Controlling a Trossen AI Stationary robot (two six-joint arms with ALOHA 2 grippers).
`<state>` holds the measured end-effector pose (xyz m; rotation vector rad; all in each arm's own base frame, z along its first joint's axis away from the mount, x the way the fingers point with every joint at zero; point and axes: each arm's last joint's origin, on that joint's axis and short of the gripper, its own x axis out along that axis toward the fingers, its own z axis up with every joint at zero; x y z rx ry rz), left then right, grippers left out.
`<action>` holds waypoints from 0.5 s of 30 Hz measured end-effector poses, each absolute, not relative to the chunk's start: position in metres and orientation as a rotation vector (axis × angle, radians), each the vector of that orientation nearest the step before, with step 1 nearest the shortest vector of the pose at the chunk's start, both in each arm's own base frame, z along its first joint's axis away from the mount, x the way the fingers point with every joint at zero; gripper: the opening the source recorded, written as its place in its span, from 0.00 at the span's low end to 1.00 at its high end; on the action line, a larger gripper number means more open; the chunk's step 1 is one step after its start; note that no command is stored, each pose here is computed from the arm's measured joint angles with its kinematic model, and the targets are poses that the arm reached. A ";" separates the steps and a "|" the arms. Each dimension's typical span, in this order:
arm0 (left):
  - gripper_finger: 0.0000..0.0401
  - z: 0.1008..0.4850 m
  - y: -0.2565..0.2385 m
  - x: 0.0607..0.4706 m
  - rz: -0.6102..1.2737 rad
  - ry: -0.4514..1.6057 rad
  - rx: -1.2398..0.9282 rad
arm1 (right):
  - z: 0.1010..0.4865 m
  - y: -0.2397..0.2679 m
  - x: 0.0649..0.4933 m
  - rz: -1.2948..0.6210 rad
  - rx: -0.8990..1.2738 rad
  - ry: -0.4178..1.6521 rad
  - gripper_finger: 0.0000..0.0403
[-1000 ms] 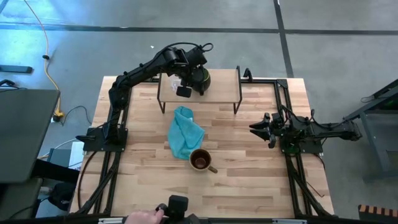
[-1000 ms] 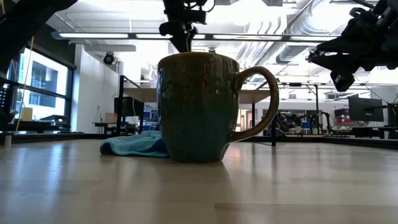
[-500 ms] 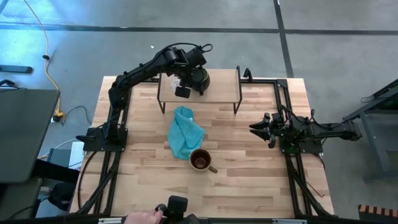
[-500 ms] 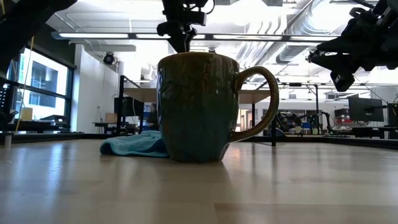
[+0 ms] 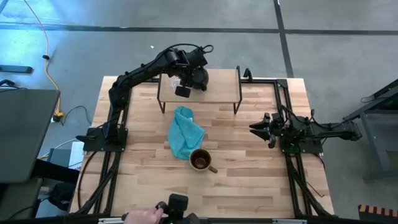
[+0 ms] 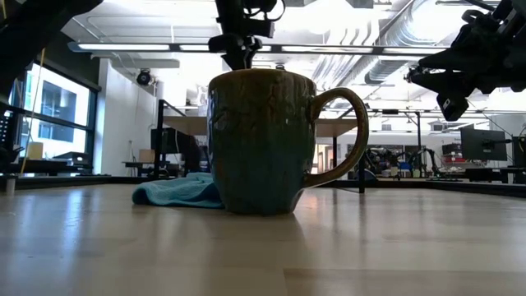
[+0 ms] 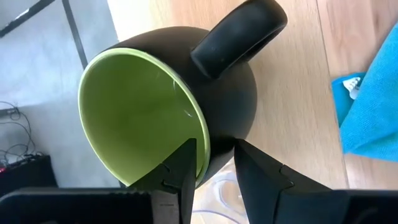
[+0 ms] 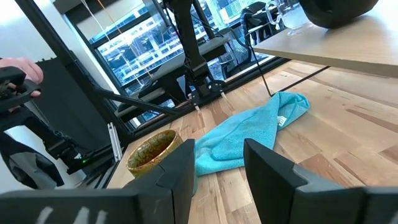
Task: Stack small to large cups/mugs on shelf
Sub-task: Put the green mug on the shelf
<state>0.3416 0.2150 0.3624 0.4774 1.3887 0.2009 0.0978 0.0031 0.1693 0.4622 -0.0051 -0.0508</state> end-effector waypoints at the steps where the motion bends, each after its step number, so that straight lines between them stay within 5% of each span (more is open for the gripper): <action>1: 0.24 0.362 0.215 0.342 0.197 1.389 0.483 | 0.169 0.003 0.098 -0.051 0.462 -0.005 0.32; 15: 0.06 0.362 0.216 0.343 0.190 1.382 0.506 | 0.169 0.003 0.098 -0.052 0.463 -0.005 0.32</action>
